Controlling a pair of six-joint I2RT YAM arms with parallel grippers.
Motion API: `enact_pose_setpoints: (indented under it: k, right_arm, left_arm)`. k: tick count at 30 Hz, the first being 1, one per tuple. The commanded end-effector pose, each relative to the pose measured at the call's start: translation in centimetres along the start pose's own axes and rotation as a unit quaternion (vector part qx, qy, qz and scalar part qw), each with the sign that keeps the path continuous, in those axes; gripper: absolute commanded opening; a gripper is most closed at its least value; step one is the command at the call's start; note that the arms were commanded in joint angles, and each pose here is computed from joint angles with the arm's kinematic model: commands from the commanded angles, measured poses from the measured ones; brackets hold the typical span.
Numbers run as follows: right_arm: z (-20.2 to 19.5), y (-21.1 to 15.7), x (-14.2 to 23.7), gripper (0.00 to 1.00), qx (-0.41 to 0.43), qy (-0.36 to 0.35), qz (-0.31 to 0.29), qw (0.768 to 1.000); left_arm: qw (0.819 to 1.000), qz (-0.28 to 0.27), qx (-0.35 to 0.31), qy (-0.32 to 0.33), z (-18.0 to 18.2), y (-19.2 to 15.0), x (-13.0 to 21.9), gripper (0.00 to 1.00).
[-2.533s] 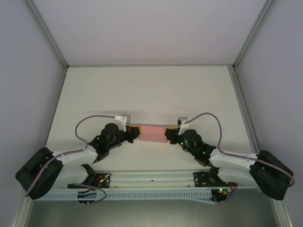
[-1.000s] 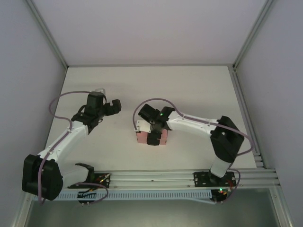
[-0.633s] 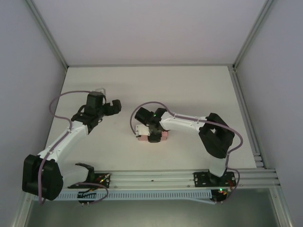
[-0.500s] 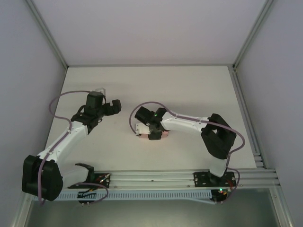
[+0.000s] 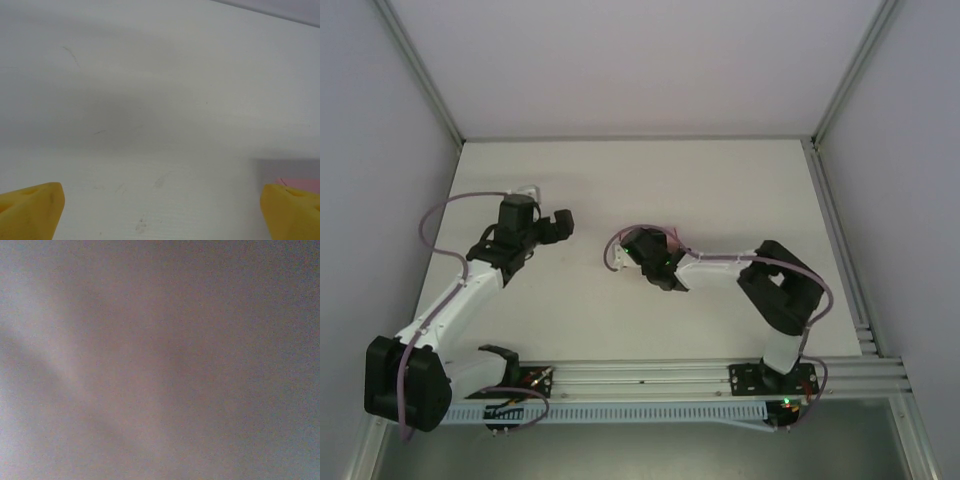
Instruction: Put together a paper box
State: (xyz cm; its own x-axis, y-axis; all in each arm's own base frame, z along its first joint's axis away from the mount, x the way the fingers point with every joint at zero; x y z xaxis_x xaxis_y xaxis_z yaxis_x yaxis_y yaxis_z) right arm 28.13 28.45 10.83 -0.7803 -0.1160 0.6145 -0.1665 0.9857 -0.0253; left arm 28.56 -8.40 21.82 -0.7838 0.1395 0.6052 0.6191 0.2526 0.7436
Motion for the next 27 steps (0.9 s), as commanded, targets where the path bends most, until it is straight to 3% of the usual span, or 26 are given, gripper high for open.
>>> enact_pose_setpoints:
  k: [1,7,12,18,22,27]
  right_arm:
    - [-1.9,0.2,-1.5,0.42,-0.042,-0.091,-0.018,0.995]
    - [0.4,-0.5,-2.9,0.50,-0.051,-0.065,-0.015,0.996]
    - [1.6,-0.8,-1.5,0.79,-0.068,0.018,-0.036,0.997]
    - [1.2,-0.8,1.8,0.99,-0.077,0.106,-0.057,0.990]
    - [-0.1,-0.6,5.5,1.00,-0.096,0.192,-0.096,0.972]
    - [-3.2,-1.1,10.6,1.00,-0.123,0.191,-0.160,0.961]
  left_arm:
    - [1.000,-0.013,-0.003,0.010,0.5,0.3,0.3,1.00]
    - [1.000,-0.015,-0.004,0.011,0.5,0.4,0.4,1.00]
    - [1.000,-0.016,-0.006,0.011,0.5,0.4,0.3,1.00]
    - [1.000,-0.015,-0.008,0.012,0.6,0.4,0.2,1.00]
    - [1.000,-0.024,-0.013,0.010,0.6,0.7,0.5,1.00]
    - [0.998,-0.050,-0.023,0.008,0.6,1.4,1.0,1.00]
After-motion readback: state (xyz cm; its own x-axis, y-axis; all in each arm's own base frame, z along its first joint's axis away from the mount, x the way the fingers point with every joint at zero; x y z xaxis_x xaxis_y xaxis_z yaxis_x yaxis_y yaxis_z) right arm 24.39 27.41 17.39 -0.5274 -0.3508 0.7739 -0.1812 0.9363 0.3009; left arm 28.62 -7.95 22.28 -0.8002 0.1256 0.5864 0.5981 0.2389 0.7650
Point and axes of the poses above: each hand's point on the last joint's axis, 136 mm out from that joint toward the fingers, its own x axis back along the fingers, its own z axis along the line the jaws close on, y = z × x, the point moved 7 cm from there along x, back along the fingers, and after that the axes turned 4 degrees about x, right-handed, at the moved point
